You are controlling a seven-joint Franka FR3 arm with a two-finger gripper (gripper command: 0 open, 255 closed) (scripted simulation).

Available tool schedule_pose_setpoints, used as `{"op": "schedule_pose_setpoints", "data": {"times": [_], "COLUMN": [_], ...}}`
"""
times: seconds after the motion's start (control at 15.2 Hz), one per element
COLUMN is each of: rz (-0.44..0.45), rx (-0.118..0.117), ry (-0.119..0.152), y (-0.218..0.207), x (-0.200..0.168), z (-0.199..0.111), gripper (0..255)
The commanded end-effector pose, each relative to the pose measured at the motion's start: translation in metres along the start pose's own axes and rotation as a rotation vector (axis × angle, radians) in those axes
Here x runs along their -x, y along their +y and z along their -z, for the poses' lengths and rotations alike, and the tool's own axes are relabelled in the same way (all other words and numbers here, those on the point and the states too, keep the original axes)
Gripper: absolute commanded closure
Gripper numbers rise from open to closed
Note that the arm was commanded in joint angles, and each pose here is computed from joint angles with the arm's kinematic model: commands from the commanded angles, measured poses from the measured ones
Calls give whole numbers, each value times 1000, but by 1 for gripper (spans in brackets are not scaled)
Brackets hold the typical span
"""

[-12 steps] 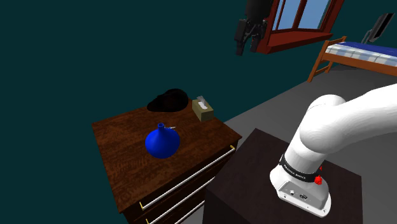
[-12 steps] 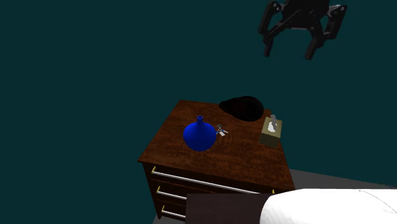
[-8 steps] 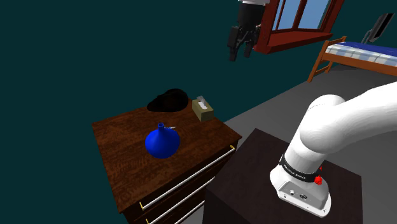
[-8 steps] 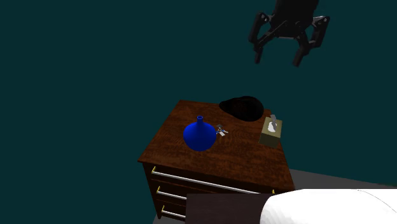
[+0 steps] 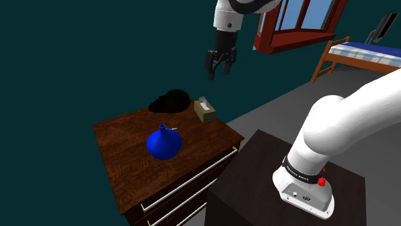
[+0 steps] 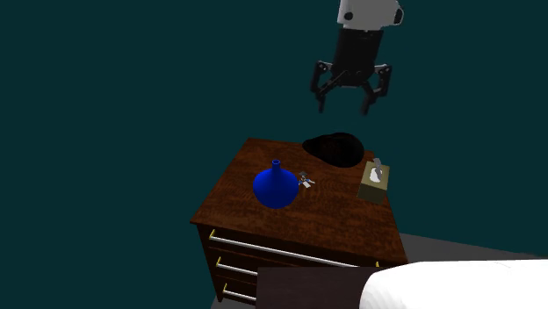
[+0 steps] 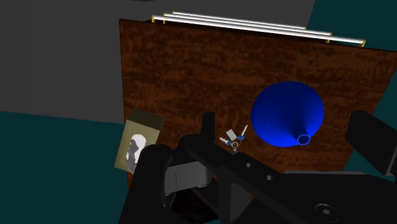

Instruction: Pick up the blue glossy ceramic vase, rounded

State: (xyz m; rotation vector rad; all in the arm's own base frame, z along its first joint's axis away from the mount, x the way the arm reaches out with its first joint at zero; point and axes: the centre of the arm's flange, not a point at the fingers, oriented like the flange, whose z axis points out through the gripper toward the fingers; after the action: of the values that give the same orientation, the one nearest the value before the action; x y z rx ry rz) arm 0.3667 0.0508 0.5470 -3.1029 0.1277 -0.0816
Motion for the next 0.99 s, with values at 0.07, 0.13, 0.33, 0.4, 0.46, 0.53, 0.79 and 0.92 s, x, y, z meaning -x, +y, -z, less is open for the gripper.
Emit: {"op": "schedule_pose_setpoints", "data": {"times": [0.07, 0.13, 0.33, 0.4, 0.46, 0.53, 0.79, 0.92], "rz": [3, 4, 7, 8, 9, 10, 14, 16], "rx": [3, 4, 8, 9, 10, 12, 17, 19], "ry": [2, 2, 1, 1, 1, 1, 0, -1], "y": [-17, -23, -41, -47, -52, -58, -82, -93], "x": [-20, -27, -47, -54, -61, -68, -95, -108], "z": [-30, -40, -69, -79, -89, -99, -138, -158], "gripper": [0, 0, 0, 0, 0, 0, 0, 0]}}
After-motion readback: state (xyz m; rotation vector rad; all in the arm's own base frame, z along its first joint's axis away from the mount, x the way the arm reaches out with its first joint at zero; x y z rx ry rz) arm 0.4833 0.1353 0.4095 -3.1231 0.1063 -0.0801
